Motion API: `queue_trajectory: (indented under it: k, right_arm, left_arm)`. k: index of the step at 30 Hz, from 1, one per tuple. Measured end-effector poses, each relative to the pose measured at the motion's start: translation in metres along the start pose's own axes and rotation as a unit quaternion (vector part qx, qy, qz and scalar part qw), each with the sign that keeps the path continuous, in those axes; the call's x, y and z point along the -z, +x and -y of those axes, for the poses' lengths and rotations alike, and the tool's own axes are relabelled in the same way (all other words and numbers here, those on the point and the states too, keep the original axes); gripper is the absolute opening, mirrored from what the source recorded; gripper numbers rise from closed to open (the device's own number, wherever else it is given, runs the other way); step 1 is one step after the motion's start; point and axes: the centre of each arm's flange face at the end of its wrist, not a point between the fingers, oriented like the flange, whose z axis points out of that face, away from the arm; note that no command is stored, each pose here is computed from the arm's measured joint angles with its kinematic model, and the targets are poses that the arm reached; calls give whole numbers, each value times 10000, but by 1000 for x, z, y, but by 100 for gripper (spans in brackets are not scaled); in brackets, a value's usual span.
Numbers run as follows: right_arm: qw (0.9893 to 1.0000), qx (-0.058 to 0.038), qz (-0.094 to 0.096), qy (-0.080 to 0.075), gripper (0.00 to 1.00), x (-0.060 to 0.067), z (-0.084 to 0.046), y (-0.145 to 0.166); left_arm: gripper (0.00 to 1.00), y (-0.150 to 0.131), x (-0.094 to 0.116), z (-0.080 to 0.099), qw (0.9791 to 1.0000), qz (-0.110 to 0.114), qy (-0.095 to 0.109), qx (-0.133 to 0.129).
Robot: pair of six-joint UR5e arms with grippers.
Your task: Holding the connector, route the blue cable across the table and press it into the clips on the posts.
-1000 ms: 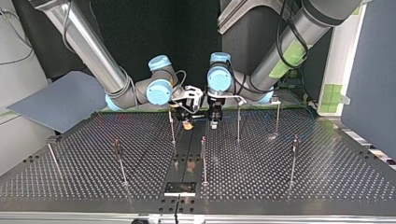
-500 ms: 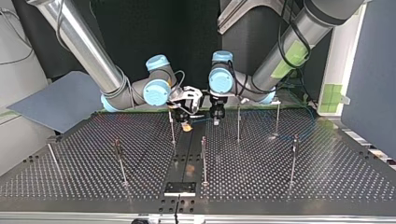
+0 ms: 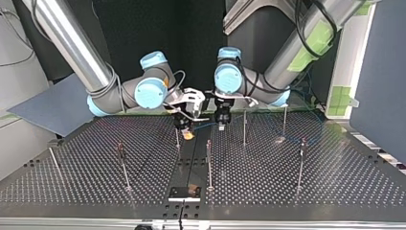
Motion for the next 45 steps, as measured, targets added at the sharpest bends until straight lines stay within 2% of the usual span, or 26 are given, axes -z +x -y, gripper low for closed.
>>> queue_trajectory:
  k: [6,12,18,22,28,35,41,45]
  right_arm:
    - [10000,-17,-43,-14,0,12,-1,10]
    - [9997,-13,-241,12,0,30,3,37]
    - [9989,3,-476,55,0,52,9,69]
    - [9978,7,-661,94,0,69,15,91]
    - [9969,9,-782,128,0,85,20,110]
    - [9964,15,-834,157,0,94,24,118]
    - [9963,-10,-841,146,0,94,22,119]
    - [9963,-15,-835,210,0,92,21,118]
  left_arm:
    - [0,-32,14,7,9999,133,47,30]
    - [0,-64,26,11,9994,321,96,88]
    - [0,-93,40,15,9986,491,141,122]
    - [0,-113,49,17,9977,634,174,162]
    - [0,-140,63,18,9963,806,193,210]
    - [0,-151,70,12,9960,867,-19,229]
    - [0,-155,63,12,9942,1031,138,288]
    - [0,-159,55,11,9925,1156,260,311]
